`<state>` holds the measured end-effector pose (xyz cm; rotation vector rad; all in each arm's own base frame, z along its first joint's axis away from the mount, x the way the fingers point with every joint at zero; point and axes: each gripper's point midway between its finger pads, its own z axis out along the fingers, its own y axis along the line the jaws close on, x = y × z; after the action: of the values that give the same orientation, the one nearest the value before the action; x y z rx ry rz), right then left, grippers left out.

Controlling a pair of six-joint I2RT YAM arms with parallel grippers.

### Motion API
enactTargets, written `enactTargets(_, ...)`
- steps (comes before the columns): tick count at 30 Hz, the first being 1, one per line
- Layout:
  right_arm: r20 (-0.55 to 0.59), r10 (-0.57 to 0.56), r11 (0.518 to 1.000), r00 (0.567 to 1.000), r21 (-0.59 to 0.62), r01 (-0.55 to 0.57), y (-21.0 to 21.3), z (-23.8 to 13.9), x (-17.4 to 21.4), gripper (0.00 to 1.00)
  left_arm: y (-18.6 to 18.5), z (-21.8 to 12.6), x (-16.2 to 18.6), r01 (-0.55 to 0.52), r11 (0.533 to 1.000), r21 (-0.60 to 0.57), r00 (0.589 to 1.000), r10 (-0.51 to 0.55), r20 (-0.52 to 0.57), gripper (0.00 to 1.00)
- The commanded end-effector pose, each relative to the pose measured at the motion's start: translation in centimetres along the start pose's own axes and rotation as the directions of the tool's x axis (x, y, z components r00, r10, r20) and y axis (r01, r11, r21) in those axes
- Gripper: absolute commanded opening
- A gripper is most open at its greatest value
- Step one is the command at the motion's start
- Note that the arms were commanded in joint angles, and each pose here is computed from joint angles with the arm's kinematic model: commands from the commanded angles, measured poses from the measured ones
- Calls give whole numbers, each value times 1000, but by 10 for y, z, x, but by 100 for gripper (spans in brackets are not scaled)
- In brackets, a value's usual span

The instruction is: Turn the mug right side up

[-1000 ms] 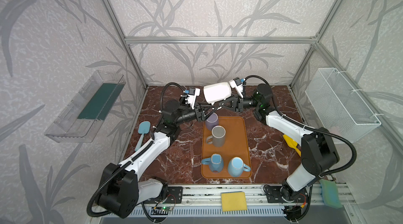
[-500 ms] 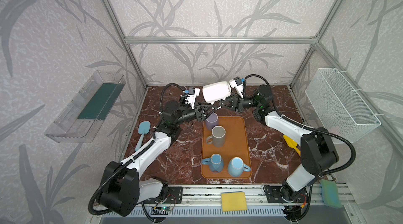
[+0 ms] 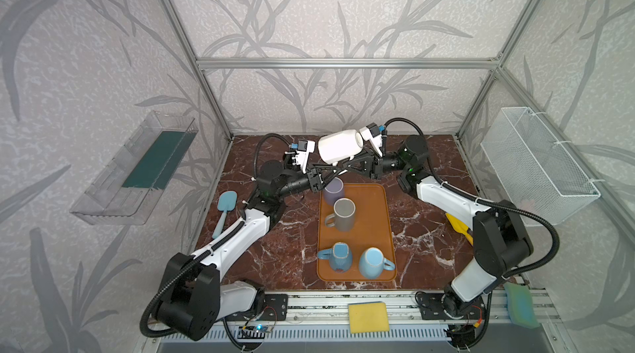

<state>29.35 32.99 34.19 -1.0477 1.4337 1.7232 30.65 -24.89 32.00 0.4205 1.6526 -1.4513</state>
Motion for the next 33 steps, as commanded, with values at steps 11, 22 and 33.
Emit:
enactTargets(11,-50,-14,999,999,-31,13,3,5,19,0,-30,-3,-27,-122,990,72,989,115,91,18)
enactTargets(22,-47,-21,996,999,-92,16,1,12,23,0,-37,-2,-28,-118,984,130,989,105,102,23)
enactTargets(33,-56,-27,990,998,-141,19,7,17,26,0,-36,-1,-29,-106,984,146,990,91,107,29)
